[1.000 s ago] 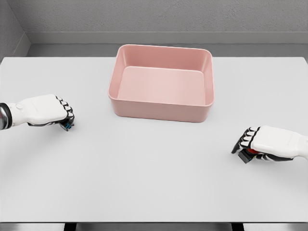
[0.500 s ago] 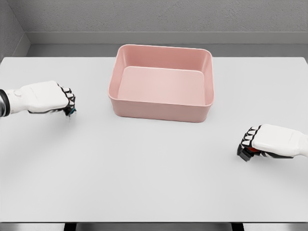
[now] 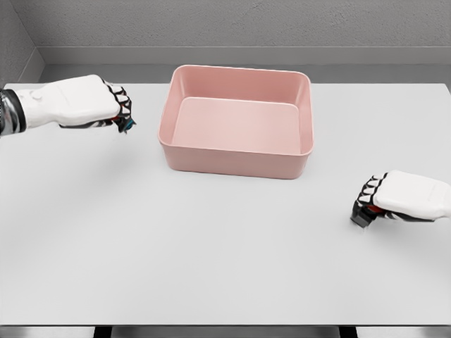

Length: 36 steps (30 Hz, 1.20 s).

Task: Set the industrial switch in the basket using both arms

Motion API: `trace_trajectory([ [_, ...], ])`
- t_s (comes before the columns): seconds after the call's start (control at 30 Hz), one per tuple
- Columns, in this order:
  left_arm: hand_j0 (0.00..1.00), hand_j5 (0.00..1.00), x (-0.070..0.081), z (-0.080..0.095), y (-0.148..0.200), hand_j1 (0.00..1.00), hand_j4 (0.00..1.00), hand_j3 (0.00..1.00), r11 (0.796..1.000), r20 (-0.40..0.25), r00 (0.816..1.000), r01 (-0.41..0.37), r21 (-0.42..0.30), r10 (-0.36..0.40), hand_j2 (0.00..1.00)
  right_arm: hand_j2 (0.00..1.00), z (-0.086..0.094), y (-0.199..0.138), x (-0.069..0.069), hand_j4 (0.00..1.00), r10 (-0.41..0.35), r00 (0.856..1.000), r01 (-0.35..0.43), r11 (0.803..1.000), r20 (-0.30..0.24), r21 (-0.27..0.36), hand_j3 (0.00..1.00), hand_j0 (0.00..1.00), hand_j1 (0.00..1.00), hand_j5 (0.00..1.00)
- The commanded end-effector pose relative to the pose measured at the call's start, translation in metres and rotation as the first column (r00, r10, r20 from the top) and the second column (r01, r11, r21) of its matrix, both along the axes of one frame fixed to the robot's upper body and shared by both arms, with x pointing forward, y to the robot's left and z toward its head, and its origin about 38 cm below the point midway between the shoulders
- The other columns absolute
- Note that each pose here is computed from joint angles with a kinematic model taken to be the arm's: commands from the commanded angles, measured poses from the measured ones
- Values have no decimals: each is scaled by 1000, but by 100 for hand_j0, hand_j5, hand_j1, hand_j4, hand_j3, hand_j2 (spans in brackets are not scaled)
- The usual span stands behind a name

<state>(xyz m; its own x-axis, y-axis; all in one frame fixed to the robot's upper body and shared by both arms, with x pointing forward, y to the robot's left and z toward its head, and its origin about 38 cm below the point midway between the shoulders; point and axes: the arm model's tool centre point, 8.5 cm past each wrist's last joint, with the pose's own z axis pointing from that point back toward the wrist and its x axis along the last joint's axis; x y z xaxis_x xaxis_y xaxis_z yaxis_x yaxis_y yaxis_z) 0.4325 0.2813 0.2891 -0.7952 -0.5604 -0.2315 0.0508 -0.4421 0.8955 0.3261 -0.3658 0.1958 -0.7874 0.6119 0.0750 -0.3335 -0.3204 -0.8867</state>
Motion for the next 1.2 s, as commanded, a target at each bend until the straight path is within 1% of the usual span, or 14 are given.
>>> trace_trajectory([
  [0.0,35,35,2,1,-15,35,35,35,999,-4,1000,27,-34,-27,35,54,2,-1,1,54,-4,1000,4,1000,4,4,54,54,54,54],
  [0.17,35,35,10,38,-45,35,35,35,991,56,995,93,-99,-88,35,51,11,-2,7,51,-8,1000,8,1000,30,6,51,51,51,51],
  [0.23,35,35,13,43,-70,35,35,35,984,70,989,135,-113,-127,35,51,18,-1,11,51,-9,999,8,1000,51,9,51,51,51,51],
  [0.33,36,36,20,42,-102,36,36,36,984,53,989,141,-106,-136,36,51,24,-1,15,51,-10,998,9,1000,67,10,51,51,51,51],
  [0.4,36,36,35,29,-118,36,36,36,988,16,992,127,-92,-126,36,51,28,-1,18,51,-10,997,8,1000,80,15,51,51,51,51],
  [0.43,36,36,42,20,-132,36,36,36,989,1,991,136,-66,-136,36,51,29,0,19,51,-8,996,7,1000,84,17,51,51,51,51],
  [0.53,36,36,53,-4,-152,36,36,36,990,-25,990,138,-13,-138,36,51,36,1,22,51,-6,994,4,1000,106,19,51,51,51,51],
  [0.7,38,38,46,-35,-164,38,38,38,985,-80,983,169,38,-166,38,51,53,3,29,51,-7,989,0,999,147,47,51,51,51,51],
  [0.9,48,48,51,-38,-158,48,48,48,988,-86,986,147,44,-143,48,51,63,8,34,51,-1,984,-10,998,179,64,51,51,51,51],
  [0.93,53,53,52,-38,-157,53,53,53,988,-85,986,145,44,-141,53,51,63,9,35,51,0,984,-11,998,180,65,51,51,51,51],
  [0.97,78,78,55,-40,-155,78,78,78,990,-90,988,132,45,-128,78,51,66,11,37,51,3,982,-16,998,190,69,51,51,51,51],
  [1.0,91,91,55,-40,-156,91,91,91,990,-90,987,134,45,-129,91,51,68,13,38,51,5,981,-19,997,196,74,51,51,51,51],
  [1.07,100,100,55,-40,-156,100,100,100,990,-90,987,134,45,-129,100,51,70,15,39,51,7,979,-24,996,204,81,51,51,51,51],
  [1.17,100,100,55,-39,-155,100,100,100,990,-90,988,132,45,-128,100,51,77,19,43,51,12,974,-34,995,226,93,51,51,51,51],
])
